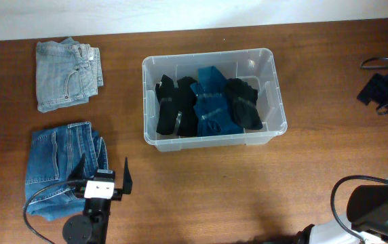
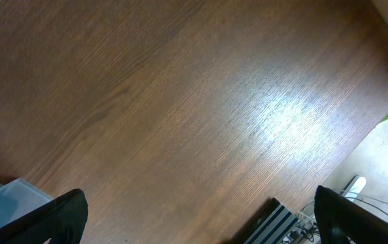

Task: Pack container
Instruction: 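Move the left gripper over the light-blue jeans at top left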

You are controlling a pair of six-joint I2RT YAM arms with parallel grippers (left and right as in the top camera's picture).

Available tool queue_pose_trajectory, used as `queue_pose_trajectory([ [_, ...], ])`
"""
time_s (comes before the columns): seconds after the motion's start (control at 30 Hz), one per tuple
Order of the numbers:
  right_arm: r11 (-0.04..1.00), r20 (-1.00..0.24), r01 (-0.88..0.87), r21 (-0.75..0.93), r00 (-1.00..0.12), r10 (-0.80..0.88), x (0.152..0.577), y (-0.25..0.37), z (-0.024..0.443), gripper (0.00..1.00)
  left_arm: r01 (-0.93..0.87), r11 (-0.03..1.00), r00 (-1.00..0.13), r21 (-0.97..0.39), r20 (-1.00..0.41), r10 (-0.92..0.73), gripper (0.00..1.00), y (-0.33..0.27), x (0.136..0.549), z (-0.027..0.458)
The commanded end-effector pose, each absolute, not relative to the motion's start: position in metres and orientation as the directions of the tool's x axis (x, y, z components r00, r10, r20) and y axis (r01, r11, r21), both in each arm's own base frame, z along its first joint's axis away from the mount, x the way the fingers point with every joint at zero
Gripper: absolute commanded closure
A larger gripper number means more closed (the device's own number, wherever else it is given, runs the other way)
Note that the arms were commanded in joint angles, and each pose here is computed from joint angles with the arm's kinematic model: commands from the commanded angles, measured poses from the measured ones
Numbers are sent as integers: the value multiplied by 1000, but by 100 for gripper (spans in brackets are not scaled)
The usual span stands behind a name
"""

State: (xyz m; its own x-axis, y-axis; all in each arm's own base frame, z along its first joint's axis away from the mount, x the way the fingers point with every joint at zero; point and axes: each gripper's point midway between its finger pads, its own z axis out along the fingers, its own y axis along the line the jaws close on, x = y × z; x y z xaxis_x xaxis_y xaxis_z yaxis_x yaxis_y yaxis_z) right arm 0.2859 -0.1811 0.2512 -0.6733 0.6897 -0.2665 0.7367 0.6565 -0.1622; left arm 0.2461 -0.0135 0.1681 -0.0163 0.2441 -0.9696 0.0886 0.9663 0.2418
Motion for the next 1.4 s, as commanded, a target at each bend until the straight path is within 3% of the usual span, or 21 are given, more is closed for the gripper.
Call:
queue_pose_trajectory([
  [0.0, 652, -265, 735, -184, -676, 688, 285, -185, 249, 2, 80, 962, 42, 260, -965, 258, 1, -14, 246, 181],
  [0.2, 652, -265, 735, -184, -676, 688, 285, -185, 249, 2, 80, 971, 262, 224, -945, 196, 1, -22, 237, 240],
  [0.33, 652, -265, 735, -184, -676, 688, 285, -185, 249, 2, 48, 969, 310, 240, -926, 214, 1, -20, 227, 274],
  [0.53, 652, -265, 735, -184, -676, 688, 285, -185, 249, 2, -50, 959, 150, 279, -947, 283, 1, 2, 232, 319],
  [0.67, 652, -265, 735, -184, -676, 688, 285, -185, 249, 2, -58, 933, -5, 354, -935, 354, 1, 11, 257, 346],
  [0.83, 652, -265, 735, -184, -676, 688, 285, -185, 249, 2, 3, 922, -318, 387, -874, 368, 1, 36, 341, 377],
  [0.93, 652, -265, 735, -184, -676, 688, 285, -185, 249, 2, 23, 918, -418, 397, -830, 369, 0, 54, 388, 382],
  [1.1, 652, -265, 735, -184, -676, 688, 285, -185, 249, 2, 109, 932, -515, 347, -782, 351, 1, 67, 467, 355],
  [1.2, 652, -265, 735, -184, -676, 688, 285, -185, 249, 2, 76, 939, -570, 335, -758, 317, 0, 85, 489, 330],
  [1.37, 652, -265, 735, -184, -676, 688, 285, -185, 249, 2, -51, 983, -679, 177, -728, 95, 1, 136, 503, 269],
])
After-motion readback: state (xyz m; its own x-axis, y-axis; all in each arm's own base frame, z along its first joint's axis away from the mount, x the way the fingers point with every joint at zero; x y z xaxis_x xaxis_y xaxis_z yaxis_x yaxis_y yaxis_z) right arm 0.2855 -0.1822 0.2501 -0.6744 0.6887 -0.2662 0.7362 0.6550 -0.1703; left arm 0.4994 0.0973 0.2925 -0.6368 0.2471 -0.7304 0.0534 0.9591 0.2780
